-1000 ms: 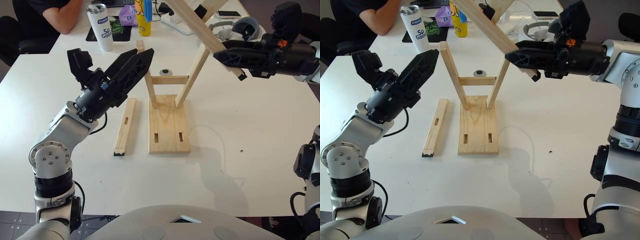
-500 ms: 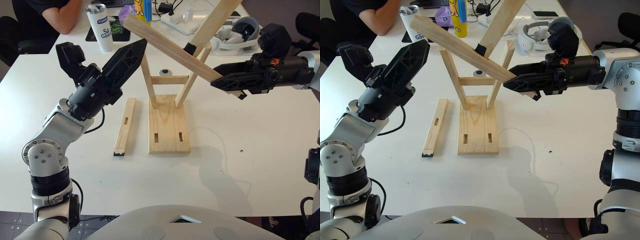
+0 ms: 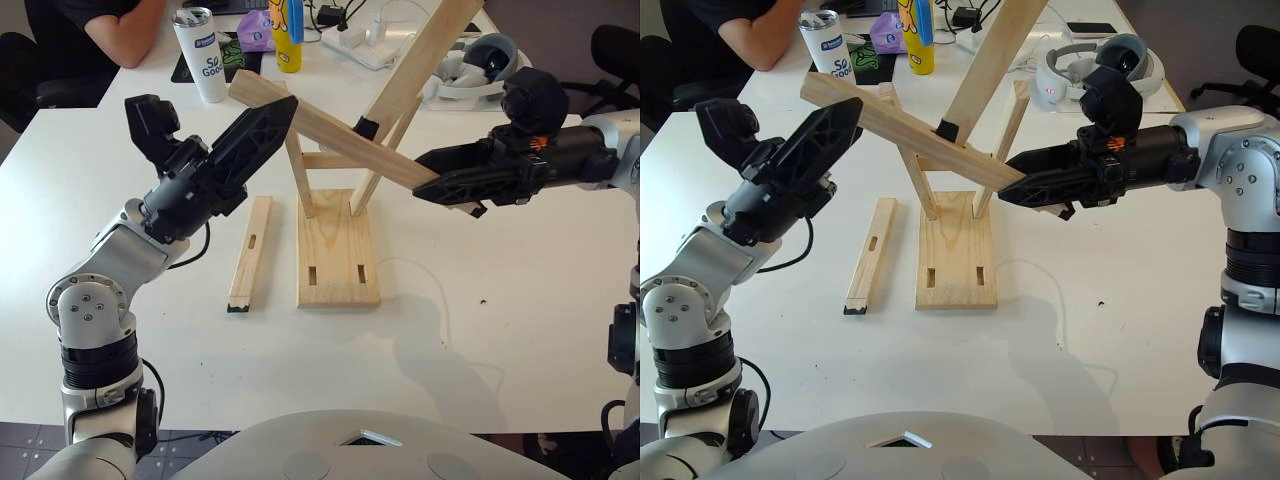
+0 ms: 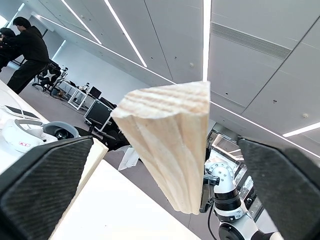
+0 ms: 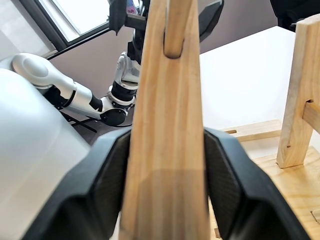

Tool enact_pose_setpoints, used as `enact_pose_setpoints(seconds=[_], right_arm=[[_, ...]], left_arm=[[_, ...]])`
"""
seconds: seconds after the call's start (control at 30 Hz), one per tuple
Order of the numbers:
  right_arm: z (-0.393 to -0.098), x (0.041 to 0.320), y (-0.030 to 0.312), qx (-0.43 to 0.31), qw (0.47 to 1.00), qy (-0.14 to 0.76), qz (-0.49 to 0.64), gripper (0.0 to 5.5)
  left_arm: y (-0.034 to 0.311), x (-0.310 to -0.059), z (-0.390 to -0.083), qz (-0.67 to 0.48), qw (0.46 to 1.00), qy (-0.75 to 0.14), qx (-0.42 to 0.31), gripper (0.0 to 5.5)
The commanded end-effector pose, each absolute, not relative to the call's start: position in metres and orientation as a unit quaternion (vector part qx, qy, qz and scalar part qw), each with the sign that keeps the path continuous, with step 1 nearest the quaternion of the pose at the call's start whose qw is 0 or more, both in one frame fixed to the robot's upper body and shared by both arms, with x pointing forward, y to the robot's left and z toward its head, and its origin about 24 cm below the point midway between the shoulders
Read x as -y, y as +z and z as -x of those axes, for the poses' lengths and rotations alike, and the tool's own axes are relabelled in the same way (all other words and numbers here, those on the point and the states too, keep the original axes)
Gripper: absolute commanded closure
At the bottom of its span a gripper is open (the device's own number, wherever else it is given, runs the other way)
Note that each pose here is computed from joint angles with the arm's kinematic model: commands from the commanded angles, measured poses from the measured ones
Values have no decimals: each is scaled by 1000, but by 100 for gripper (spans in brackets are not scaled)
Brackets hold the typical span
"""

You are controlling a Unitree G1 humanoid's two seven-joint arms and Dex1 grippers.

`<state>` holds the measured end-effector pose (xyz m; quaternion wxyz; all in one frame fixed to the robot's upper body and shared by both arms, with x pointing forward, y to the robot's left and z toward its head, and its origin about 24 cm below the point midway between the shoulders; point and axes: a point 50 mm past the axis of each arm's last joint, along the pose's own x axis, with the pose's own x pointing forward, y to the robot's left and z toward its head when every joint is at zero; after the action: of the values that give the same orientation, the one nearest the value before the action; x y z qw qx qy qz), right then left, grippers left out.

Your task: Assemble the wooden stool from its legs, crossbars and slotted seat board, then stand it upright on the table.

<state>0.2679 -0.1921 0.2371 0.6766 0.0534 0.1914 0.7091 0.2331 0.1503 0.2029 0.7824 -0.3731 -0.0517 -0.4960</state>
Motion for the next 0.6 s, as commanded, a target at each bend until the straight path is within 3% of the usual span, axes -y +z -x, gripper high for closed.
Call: enact_pose_setpoints(seconds=[0.03,0.53,0.6], right_arm=[[-265,193,238,-194,671,714,-45,340],[-270,193,240,-196,662,722,-44,340],[-272,194,239,-197,664,720,-41,340]], left_arm=[[200,-151,-232,365,785,-498,42,75],[201,-144,-224,363,774,-518,28,320],[201,-144,-223,362,774,-519,27,332]])
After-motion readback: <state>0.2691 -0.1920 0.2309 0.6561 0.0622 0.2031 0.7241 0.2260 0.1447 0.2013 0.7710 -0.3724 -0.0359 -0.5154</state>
